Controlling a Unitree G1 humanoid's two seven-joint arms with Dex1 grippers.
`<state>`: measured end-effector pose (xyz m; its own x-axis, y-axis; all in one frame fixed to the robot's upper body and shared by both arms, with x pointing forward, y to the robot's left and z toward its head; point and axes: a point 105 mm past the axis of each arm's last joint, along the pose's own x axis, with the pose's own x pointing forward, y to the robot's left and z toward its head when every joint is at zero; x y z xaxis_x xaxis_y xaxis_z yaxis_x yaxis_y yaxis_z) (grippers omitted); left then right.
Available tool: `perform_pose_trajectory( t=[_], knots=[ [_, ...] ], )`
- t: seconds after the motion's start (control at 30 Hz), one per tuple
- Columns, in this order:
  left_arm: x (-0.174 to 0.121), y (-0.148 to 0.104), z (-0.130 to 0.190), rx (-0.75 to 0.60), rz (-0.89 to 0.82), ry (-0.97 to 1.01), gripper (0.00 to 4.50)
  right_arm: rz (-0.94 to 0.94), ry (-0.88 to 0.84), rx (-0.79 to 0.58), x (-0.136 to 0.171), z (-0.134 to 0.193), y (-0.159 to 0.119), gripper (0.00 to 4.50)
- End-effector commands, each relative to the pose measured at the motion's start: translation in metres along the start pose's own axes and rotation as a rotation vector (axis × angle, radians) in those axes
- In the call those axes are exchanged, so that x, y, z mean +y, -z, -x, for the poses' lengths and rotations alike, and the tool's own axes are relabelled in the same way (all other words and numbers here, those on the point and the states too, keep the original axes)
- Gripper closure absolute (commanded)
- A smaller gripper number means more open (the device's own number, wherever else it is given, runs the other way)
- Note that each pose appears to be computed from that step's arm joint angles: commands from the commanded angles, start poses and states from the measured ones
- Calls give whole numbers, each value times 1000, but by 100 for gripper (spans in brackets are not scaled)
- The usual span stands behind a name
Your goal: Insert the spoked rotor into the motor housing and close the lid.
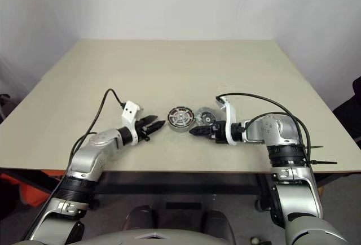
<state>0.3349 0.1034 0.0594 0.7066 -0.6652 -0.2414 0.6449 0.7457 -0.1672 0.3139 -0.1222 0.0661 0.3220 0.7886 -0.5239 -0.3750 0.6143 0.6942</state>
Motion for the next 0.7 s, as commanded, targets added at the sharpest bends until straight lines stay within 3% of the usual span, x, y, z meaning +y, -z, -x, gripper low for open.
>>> perform_pose_trajectory(
  t=[0.03,0.2,0.33,0.7],
  knots=[
    [-1,-10,1,-27,-34,3,220,43,64,-33,-5,8,-13,1],
    [0,-9,2,-28,-33,-2,220,-75,155,-43,-17,10,-12,1],
    [-2,-7,2,-29,-27,-5,220,-241,277,-133,-36,13,-13,1],
    [-5,-7,1,-20,-36,8,220,-381,370,-357,-45,12,-30,1]
  ],
)
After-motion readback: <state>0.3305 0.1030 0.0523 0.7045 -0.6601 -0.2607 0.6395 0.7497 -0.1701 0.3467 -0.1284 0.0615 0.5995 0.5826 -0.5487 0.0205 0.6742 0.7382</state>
